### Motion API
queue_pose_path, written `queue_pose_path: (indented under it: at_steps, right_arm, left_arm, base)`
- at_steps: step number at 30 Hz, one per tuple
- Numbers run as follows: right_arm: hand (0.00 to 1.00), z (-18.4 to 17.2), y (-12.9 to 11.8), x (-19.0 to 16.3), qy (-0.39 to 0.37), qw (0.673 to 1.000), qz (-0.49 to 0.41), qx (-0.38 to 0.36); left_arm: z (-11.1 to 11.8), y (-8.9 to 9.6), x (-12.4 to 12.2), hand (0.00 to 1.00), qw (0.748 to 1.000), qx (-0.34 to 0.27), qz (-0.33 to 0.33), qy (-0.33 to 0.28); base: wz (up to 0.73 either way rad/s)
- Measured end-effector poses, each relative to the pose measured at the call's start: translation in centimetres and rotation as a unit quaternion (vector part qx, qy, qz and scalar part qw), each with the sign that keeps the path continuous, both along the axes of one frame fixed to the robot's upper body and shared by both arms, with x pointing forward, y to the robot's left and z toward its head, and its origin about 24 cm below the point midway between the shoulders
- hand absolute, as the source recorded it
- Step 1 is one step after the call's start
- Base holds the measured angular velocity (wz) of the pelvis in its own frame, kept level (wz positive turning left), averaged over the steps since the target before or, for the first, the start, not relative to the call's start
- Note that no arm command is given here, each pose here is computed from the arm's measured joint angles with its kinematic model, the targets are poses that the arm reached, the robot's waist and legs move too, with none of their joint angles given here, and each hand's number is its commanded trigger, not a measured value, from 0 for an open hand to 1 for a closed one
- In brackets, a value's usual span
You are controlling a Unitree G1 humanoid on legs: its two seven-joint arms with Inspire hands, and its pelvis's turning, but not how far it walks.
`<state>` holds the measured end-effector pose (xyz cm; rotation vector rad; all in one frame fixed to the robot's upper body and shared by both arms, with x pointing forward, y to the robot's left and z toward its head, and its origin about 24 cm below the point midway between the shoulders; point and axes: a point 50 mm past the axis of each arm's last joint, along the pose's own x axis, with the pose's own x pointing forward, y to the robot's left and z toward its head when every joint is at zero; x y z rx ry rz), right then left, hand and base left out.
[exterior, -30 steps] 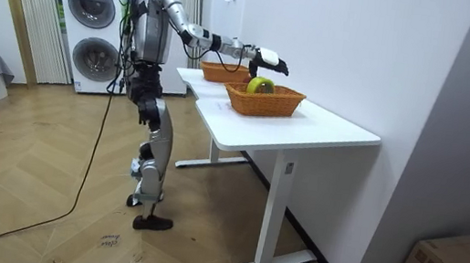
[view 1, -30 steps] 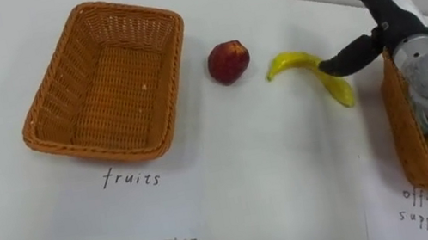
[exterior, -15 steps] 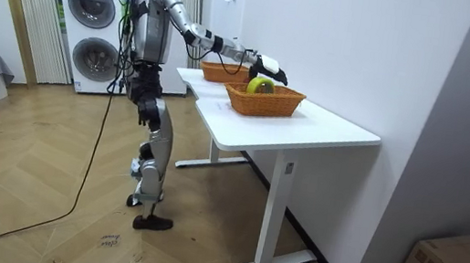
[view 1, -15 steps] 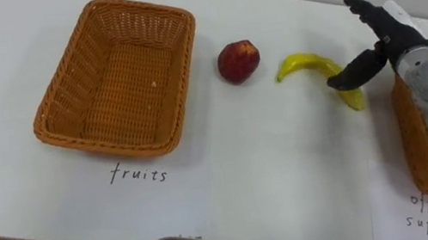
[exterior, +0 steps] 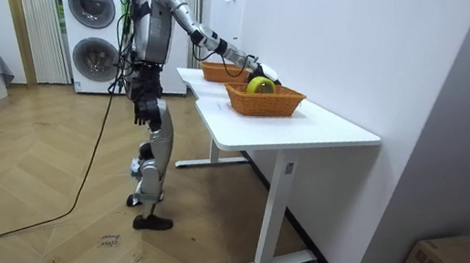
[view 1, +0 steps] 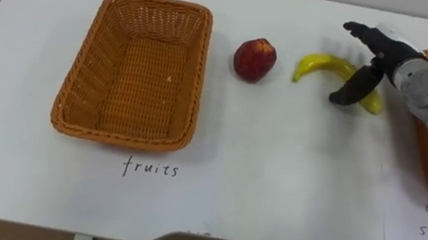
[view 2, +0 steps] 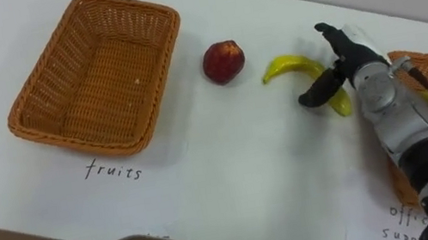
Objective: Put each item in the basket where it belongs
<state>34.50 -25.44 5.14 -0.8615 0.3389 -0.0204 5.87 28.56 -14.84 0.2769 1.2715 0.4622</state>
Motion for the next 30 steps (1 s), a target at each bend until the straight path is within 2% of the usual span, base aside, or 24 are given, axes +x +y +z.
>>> queue_pose_path:
  at_steps: [12, 30]
  right_arm:
    - [0.0, 0.8, -0.9, 1.2, 0.011, 0.999, -0.021, -0.047]
    - [0.0, 0.6, -1.9, 1.2, 0.045, 0.997, -0.031, -0.05]
  left_arm:
    - [0.0, -0.2, 0.8, 0.0, 1.0, 0.002, -0.011, -0.005]
    - [0.0, -0.4, 1.1, 0.0, 1.0, -0.01, -0.015, -0.007]
  base:
    - [0.01]
    - [0.0]
